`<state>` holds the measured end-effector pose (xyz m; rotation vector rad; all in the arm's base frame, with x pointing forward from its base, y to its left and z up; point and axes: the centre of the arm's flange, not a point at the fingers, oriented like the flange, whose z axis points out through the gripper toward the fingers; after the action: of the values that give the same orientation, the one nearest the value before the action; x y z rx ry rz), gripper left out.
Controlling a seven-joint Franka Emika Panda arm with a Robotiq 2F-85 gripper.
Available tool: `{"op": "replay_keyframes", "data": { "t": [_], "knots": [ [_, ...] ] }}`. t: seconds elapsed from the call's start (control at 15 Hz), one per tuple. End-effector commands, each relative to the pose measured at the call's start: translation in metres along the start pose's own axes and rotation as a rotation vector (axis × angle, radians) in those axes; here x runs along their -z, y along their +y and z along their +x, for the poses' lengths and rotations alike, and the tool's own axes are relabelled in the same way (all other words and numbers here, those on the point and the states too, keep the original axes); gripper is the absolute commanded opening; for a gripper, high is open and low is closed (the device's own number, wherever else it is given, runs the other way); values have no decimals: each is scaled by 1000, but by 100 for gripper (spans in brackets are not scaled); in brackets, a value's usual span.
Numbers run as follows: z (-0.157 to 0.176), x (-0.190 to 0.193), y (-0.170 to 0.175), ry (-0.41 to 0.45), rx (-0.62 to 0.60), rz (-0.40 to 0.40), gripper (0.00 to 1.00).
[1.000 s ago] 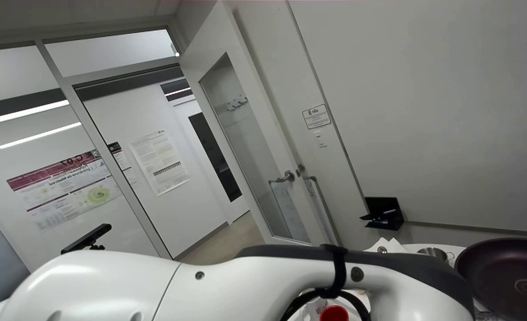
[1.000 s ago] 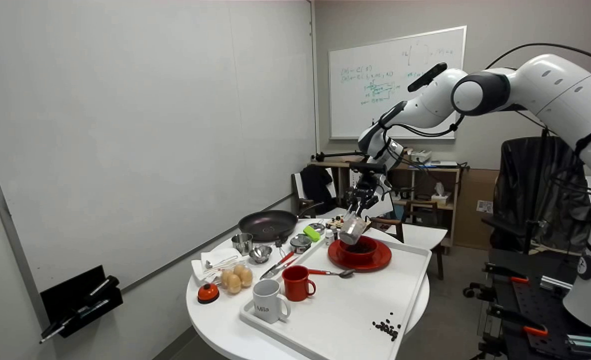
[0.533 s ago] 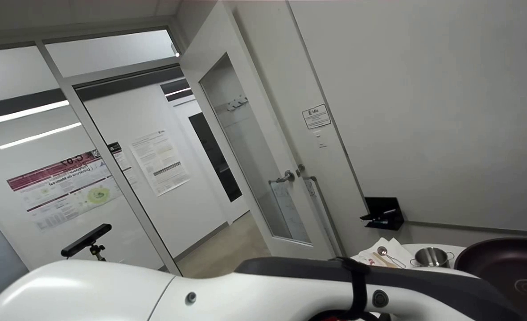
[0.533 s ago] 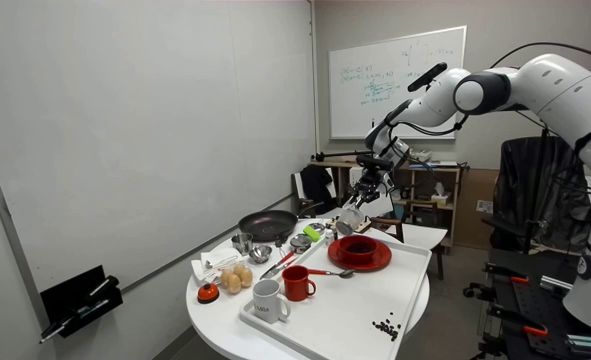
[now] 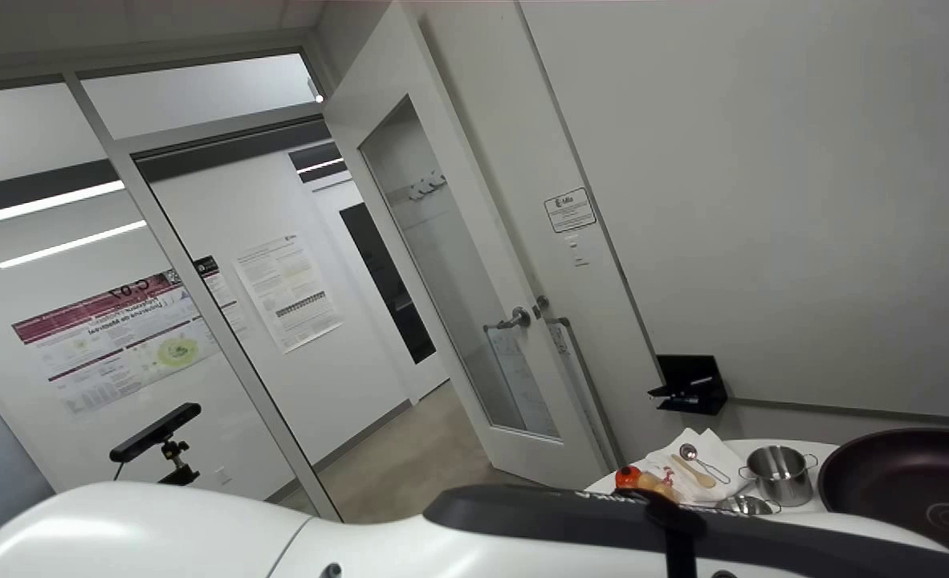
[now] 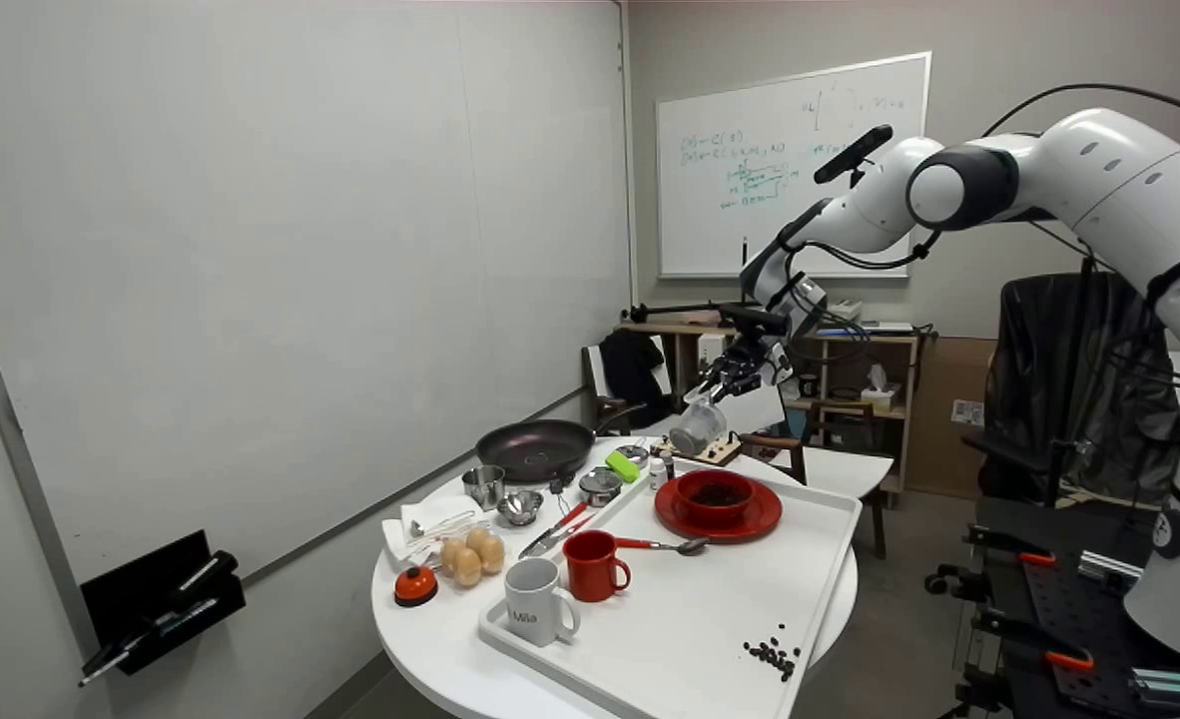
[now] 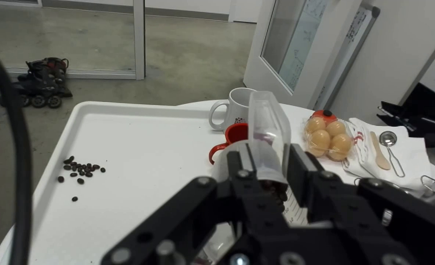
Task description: Pour the contents of the jug into the bowl
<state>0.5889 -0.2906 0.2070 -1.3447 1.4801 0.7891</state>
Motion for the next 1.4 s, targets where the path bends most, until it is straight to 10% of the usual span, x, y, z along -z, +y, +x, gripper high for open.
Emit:
{"op": "replay_keyframes", "data": {
  "t": [0.0, 0.6, 1.33],
  "knots": [
    [0, -1, 0, 0, 1, -2, 10],
    [48, -64, 0, -64, -148, -126, 10],
    [68, -32, 6, -111, -170, -40, 10]
  ]
}}
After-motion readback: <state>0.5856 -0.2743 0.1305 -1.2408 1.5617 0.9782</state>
